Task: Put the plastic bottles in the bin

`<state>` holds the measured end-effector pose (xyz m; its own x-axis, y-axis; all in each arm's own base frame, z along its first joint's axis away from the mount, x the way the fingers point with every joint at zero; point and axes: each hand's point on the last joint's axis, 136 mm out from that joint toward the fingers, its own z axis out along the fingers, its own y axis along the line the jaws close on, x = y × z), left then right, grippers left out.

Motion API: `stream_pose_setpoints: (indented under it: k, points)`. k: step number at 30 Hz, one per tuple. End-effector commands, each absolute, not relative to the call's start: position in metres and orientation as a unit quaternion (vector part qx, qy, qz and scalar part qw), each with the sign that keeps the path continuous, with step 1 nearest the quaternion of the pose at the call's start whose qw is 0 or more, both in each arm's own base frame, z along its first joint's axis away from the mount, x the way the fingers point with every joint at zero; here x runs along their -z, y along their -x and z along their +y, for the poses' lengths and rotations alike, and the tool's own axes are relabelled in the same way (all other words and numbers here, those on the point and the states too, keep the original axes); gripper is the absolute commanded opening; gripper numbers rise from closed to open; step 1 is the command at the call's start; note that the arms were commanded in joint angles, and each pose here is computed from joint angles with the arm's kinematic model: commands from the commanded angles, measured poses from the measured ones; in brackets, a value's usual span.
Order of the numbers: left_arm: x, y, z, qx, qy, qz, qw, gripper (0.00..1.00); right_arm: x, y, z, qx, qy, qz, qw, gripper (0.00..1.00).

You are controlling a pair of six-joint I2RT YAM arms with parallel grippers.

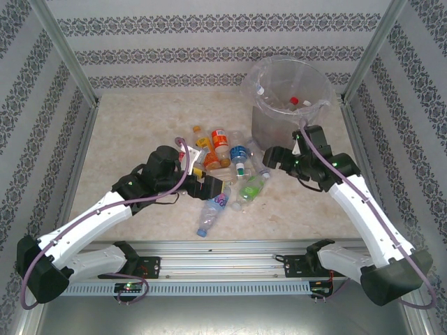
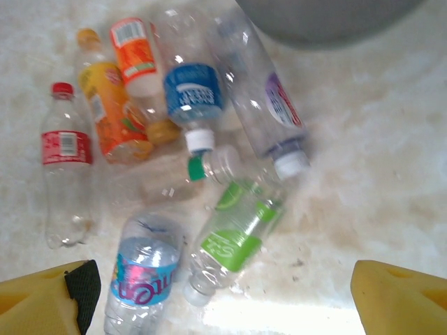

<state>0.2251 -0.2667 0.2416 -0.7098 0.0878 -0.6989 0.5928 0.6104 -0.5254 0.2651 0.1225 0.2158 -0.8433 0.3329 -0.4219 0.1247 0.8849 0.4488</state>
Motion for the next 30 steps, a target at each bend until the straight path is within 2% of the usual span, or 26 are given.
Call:
stream_pose_setpoints:
  k: [1,12,30]
  points:
    - [-0.259,-0.221,-0.273,0.409,-0.229,0.810,0.351,1.00,-0.198,-0.255,0.118,-0.184,-0.165,0.941,0.229,0.93]
    - [-0.269,-0.233,-0.271,0.408,-0.204,0.803,0.384,1.00,-0.145,-0.253,0.146,-0.161,-0.172,0.953,0.191,0.93]
    - [-0.270,-0.245,-0.271,0.405,-0.167,0.811,0.387,1.00,-0.087,-0.265,0.171,-0.163,-0.201,0.952,0.163,0.92]
